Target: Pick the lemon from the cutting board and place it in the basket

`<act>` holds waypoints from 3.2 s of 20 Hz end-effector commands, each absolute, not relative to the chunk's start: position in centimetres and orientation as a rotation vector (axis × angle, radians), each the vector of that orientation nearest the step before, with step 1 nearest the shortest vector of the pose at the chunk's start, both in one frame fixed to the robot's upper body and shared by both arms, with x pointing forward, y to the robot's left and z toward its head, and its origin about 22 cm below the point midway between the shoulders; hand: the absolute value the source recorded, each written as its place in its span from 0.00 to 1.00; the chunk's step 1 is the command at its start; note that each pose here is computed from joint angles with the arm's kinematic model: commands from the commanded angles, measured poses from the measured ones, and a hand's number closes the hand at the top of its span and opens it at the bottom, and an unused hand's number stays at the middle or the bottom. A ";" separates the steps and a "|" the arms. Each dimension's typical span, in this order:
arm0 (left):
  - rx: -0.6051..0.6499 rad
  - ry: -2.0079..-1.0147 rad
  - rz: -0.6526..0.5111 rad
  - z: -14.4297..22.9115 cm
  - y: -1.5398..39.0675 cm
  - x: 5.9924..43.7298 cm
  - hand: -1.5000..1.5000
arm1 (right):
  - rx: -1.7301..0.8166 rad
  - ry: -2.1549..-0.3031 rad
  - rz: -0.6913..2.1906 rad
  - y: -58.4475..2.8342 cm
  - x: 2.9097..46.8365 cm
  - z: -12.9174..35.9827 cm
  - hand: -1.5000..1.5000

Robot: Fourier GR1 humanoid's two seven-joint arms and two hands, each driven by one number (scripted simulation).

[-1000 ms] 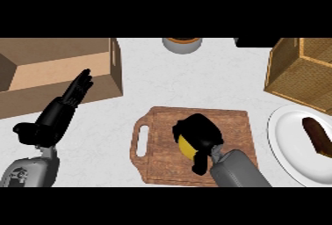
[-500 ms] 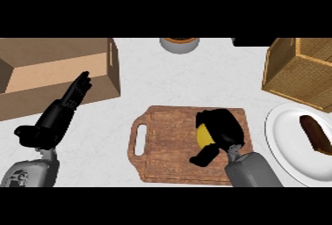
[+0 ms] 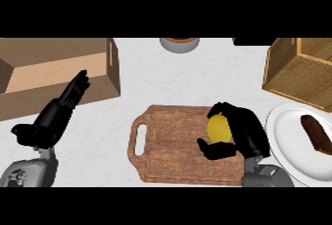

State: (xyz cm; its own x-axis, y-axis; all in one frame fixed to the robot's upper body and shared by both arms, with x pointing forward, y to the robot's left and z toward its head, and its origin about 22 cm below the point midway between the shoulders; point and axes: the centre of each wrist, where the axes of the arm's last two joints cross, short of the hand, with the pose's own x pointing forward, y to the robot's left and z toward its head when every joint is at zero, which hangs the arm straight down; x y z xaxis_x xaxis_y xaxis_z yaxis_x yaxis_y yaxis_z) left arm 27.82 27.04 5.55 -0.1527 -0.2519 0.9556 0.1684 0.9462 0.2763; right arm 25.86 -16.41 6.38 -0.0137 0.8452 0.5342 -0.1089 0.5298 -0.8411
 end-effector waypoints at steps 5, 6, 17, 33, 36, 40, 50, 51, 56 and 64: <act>0.073 -1.694 -0.356 4.6 25.1 28.4 0.50 | -0.637 -1.738 0.477 -16.9 21.6 15.1 1.00; 0.076 -1.686 -0.359 5.7 26.8 27.7 0.50 | -0.656 -1.740 0.430 -17.2 20.7 16.7 1.00; 0.043 -1.690 -0.375 6.4 26.8 26.8 0.50 | -0.907 -1.621 0.316 -20.1 19.7 23.4 1.00; 0.038 -1.697 -0.393 5.5 26.5 28.0 0.50 | -1.074 -1.586 0.013 -25.7 33.2 28.5 1.00; 0.037 -1.686 -0.375 7.1 26.3 28.5 0.50 | -1.106 -1.597 -0.081 -28.0 34.1 27.3 1.00; 0.029 -1.691 -0.399 6.3 25.4 27.1 0.50 | -1.137 -1.558 -0.077 -32.8 35.7 29.3 1.00; 0.036 -1.697 -0.376 6.7 26.1 28.7 0.50 | -1.123 -1.484 -0.022 -37.7 38.9 23.1 1.00; 0.038 -1.687 -0.382 4.6 25.9 28.1 0.50 | -1.131 -1.496 -0.024 -39.9 37.3 20.7 1.00; 0.042 -1.701 -0.391 6.5 26.0 29.6 0.50 | -1.209 -1.520 -0.053 -41.2 38.2 19.5 1.00; 0.037 -1.708 -0.385 6.0 26.3 29.2 0.50 | -1.214 -1.600 -0.272 -44.5 38.3 18.8 1.00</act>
